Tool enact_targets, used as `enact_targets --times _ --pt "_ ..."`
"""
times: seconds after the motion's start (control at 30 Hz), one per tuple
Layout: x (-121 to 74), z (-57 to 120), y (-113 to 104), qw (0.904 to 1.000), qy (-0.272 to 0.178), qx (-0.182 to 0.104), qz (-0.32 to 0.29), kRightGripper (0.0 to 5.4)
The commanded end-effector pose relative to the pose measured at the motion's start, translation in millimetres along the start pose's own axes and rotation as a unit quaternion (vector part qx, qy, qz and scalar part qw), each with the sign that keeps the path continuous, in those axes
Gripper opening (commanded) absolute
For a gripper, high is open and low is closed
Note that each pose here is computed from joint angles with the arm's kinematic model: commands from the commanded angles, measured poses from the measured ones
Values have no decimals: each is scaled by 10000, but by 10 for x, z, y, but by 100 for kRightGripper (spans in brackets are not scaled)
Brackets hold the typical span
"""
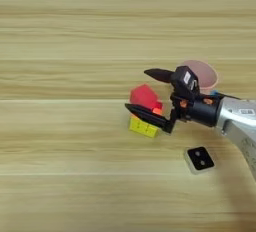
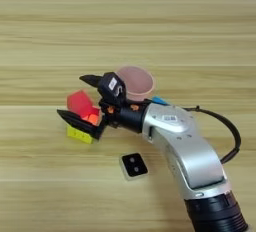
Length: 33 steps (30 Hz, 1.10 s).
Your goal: Move the objects on the table
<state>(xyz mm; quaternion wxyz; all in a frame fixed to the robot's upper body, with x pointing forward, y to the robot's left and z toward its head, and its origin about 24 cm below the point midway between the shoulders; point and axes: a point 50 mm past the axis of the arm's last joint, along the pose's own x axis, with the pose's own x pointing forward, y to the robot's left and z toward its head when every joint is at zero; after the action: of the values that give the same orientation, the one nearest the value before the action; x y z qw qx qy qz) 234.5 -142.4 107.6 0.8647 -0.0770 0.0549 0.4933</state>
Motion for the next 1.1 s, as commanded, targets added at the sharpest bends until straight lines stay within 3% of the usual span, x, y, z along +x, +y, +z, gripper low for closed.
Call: enact_targets --times 0.03,0.23,0.77,1.1 --pt "-39 200 -55 9976 -52 -630 -288 539" --pt "-9 49 -142 9969 317 -545 -476 539" --pt "91 -106 -103 9981 377 -144 -464 539" --pt "116 -168 -149 9970 473 -24 -609 427"
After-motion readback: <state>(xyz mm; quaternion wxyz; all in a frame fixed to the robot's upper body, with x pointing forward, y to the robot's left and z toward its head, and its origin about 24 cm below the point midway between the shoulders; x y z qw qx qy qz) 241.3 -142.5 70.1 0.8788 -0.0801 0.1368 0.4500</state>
